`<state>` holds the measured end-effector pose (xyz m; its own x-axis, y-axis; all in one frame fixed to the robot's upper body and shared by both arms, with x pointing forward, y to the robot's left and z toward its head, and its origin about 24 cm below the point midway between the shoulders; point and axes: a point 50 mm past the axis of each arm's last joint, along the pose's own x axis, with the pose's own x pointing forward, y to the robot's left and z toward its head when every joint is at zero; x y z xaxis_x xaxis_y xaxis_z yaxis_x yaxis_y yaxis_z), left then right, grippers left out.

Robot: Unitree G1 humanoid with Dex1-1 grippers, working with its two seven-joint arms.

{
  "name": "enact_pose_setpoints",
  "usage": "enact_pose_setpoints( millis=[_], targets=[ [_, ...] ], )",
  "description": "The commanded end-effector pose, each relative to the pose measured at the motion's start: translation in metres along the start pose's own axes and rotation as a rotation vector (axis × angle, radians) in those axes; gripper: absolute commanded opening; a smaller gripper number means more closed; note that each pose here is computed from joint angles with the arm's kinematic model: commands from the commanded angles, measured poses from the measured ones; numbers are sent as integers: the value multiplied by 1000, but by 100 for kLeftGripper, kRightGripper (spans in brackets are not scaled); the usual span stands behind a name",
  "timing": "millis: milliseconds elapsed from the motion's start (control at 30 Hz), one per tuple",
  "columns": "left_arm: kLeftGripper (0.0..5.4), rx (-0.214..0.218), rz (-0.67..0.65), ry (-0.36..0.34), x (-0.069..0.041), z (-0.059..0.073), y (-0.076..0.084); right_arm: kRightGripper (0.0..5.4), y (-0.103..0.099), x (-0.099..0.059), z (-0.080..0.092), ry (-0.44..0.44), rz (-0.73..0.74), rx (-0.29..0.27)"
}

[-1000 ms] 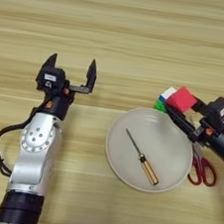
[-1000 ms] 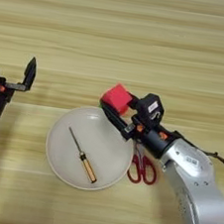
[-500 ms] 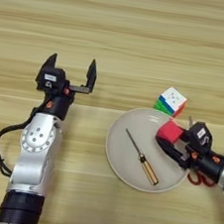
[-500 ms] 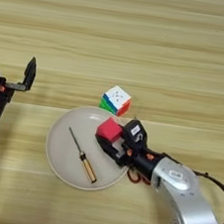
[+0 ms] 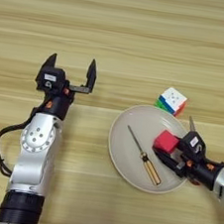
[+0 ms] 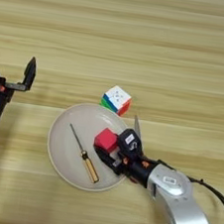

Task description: Move the objects on the table

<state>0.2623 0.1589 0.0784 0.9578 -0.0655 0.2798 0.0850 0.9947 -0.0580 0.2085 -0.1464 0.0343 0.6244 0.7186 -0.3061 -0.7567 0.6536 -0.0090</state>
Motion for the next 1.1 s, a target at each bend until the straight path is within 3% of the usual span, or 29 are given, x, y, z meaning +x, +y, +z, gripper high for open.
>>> enact_pose_setpoints(
  millis=[33, 433, 900, 1100],
  targets=[
    [540, 6, -1, -14, 1, 2, 0, 231, 0, -1, -6, 28, -7, 4],
    [540, 5, -1, -15, 2, 3, -1, 359, -3, -2, -2, 6, -16, -3],
    [540, 3, -2, -19, 3, 6, -3, 528, -21, -5, 24, -127, -113, -25],
    [540, 2, 0, -18, 4, 7, -1, 535, -30, -5, 34, -167, -174, -52]
  ],
)
